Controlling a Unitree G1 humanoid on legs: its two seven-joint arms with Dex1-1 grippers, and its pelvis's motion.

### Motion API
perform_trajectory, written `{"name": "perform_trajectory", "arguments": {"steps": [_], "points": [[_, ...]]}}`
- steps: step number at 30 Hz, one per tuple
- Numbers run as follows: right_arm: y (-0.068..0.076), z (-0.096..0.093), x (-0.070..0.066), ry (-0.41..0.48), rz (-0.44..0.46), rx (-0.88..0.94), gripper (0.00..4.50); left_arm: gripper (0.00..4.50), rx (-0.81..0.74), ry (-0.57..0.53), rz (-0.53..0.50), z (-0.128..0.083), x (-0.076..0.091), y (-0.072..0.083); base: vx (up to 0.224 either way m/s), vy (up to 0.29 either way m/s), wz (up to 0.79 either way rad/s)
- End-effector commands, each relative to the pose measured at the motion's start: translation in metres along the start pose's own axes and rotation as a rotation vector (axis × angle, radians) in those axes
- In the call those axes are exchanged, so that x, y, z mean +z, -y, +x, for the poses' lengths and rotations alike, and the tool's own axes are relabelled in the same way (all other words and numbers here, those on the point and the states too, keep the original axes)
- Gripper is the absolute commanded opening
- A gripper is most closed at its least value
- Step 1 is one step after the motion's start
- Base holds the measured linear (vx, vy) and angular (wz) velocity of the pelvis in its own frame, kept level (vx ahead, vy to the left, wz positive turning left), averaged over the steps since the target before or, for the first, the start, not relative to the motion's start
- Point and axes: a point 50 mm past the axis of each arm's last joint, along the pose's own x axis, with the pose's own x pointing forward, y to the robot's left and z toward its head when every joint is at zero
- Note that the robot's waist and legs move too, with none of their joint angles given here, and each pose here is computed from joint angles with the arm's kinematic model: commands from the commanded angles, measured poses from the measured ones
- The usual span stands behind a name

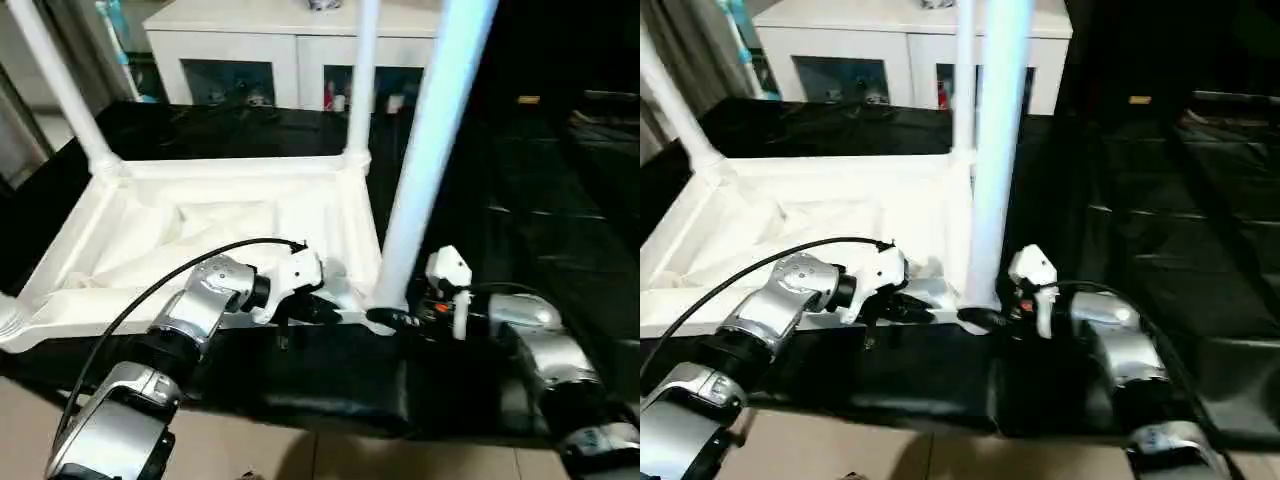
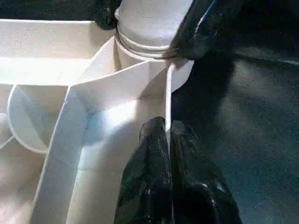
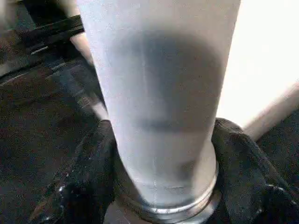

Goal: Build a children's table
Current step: Rotate leg to tighten

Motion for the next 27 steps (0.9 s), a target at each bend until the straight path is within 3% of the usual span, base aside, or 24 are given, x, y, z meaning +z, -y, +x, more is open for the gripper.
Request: {"name": "perform_trajectory", "arguments": {"steps": [1,8,11,15,22,24,27], "points": [[0.000,0.009,-0.016,-0.064,0.062,-0.146,2.63,0.00,0.092,-0.022,-0.058,0.010,-0.004,-0.003,-0.054,-0.001,-0.02],[-0.005,0.034,-0.019,-0.046,0.190,-0.373,2.62,0.00,0.321,-0.038,-0.145,0.026,0.005,-0.017,0.000,0.000,0.00],[-0.003,0.040,-0.020,-0.075,0.191,-0.470,2.62,0.00,0.402,-0.045,-0.176,0.031,0.009,-0.021,0.000,0.000,0.00],[-0.002,0.044,-0.021,-0.095,0.189,-0.560,2.62,0.00,0.439,-0.056,-0.186,0.037,0.011,-0.021,0.000,0.000,0.00],[-0.005,0.045,-0.020,-0.078,0.184,-0.550,2.62,0.00,0.381,-0.054,-0.155,0.042,0.010,-0.017,0.000,0.000,0.00],[-0.004,0.044,-0.018,-0.063,0.192,-0.563,3.18,0.00,0.372,-0.049,-0.143,0.042,0.011,-0.016,0.000,0.000,0.00],[-0.002,0.044,-0.017,-0.062,0.186,-0.570,3.55,0.00,0.360,-0.038,-0.128,0.043,0.012,-0.015,0.000,0.000,0.00]]}}
